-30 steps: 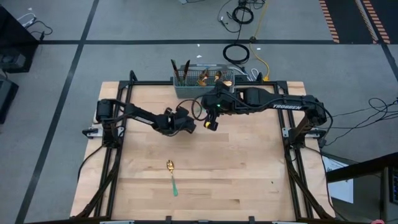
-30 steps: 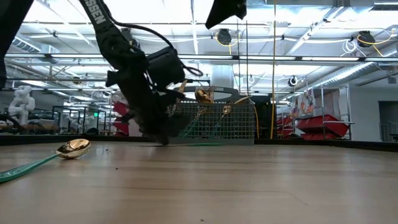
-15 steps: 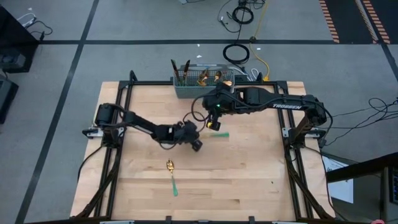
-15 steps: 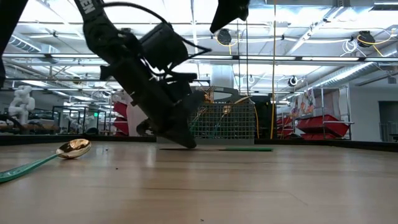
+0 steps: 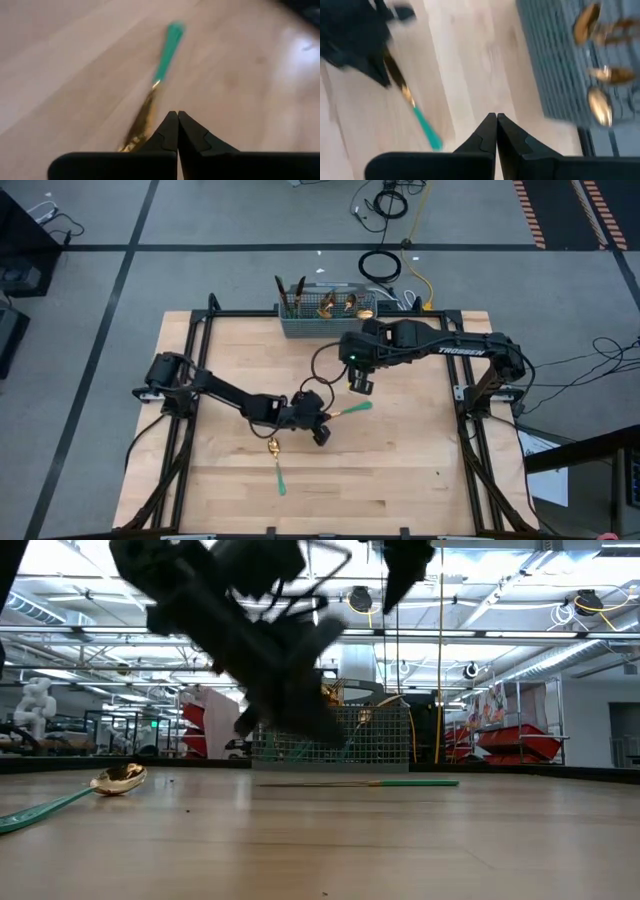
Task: Sort silverware
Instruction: Put the green knife into the gray silverware organizer
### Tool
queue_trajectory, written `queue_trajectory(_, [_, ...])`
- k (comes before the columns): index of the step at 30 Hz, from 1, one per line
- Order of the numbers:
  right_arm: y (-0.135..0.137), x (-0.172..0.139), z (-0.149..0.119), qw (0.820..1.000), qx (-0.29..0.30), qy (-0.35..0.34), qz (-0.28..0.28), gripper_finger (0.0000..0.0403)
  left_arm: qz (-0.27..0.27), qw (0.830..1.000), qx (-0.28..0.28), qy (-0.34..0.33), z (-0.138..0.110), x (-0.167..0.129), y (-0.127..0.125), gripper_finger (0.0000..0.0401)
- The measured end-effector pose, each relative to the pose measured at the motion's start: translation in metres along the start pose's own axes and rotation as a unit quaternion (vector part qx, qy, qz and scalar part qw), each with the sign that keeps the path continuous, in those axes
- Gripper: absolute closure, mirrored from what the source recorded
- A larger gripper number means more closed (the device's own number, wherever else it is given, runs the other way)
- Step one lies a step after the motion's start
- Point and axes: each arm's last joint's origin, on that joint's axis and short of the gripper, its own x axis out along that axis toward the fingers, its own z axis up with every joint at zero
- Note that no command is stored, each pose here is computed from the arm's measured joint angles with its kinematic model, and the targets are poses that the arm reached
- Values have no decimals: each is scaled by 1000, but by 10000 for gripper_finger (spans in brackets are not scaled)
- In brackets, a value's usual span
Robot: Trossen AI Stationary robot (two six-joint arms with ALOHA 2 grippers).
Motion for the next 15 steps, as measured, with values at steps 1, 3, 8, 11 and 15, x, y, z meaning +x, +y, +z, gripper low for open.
queue_trajectory(1, [0, 0, -3, 1000, -2, 16, -2, 403, -7, 1000, 0, -6, 5, -4, -4, 401])
queue_trajectory(3, [-1, 1, -8, 999, -10, 40, -5, 403, -2, 1000, 16, 2, 15, -18, -7, 401])
queue_trajectory(8, [7, 17, -16, 996, -54, 68, 24, 368, 64, 996, 49, 47, 31, -68, 2, 401])
queue_trajectory(11, [20, 43, -20, 993, -66, 52, 84, 324, 120, 989, 61, 67, 36, -106, 12, 401])
queue_trajectory(15, [40, 89, -30, 983, -91, 24, 160, 266, 131, 988, 47, 68, 42, -157, 20, 401])
